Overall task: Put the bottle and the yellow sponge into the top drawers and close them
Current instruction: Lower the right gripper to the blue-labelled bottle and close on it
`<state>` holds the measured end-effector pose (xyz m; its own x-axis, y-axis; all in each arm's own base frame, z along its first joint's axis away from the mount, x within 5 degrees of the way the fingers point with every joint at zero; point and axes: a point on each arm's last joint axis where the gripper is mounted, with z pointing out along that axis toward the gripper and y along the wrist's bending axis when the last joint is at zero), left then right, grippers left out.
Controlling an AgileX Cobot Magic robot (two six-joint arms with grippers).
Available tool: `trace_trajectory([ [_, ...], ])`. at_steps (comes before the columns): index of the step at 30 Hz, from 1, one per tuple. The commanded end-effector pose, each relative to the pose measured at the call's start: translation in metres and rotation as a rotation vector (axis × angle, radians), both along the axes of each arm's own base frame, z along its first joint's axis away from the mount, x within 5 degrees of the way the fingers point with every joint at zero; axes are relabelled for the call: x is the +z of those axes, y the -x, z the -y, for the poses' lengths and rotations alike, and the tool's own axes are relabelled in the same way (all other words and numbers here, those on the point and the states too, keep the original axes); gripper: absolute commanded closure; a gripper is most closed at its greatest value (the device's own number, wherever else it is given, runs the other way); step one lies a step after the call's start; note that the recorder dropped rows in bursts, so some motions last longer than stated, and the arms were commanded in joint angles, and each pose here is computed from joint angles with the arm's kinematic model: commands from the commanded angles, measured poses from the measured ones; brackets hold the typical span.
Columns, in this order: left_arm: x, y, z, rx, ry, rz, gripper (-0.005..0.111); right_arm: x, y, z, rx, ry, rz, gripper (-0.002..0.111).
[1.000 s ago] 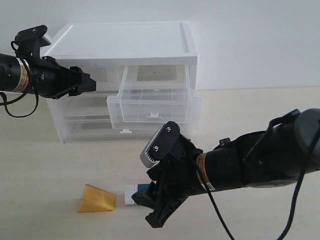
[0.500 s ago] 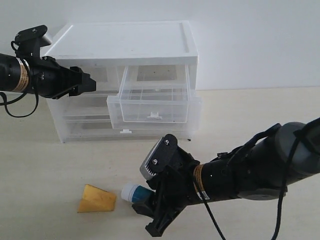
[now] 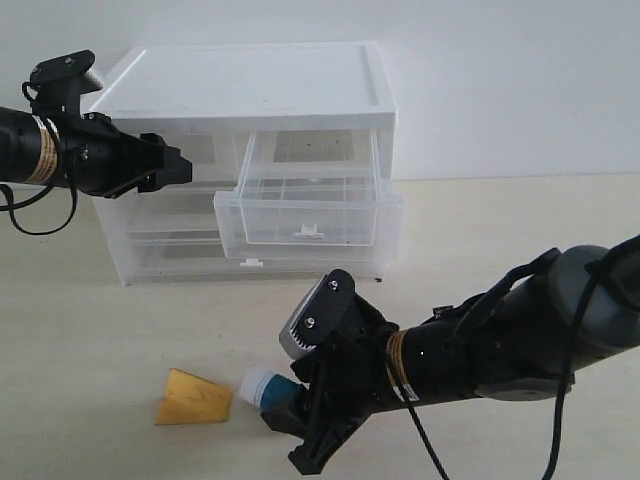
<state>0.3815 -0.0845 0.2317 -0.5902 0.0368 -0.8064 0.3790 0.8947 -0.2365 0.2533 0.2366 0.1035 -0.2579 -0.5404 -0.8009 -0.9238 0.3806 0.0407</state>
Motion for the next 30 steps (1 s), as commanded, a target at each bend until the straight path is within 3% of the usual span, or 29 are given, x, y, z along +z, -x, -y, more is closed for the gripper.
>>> trace_trajectory([
  [1, 0.009, -0.007, -0.002, 0.026, -0.008, 0.041, 0.048, 0.003, -0.003, -0.003, 0.003, -0.006, 0.020, 0.054],
  [18, 0.009, -0.007, -0.002, 0.026, -0.008, 0.041, 0.048, 0.007, -0.003, -0.008, 0.006, -0.030, 0.015, 0.054],
  [27, 0.009, -0.007, -0.002, 0.026, -0.008, 0.041, 0.048, 0.007, 0.001, -0.020, 0.016, 0.036, 0.043, 0.054],
  [30, 0.009, -0.007, -0.002, 0.026, -0.008, 0.041, 0.048, 0.002, -0.001, -0.014, -0.029, 0.119, 0.034, 0.054],
])
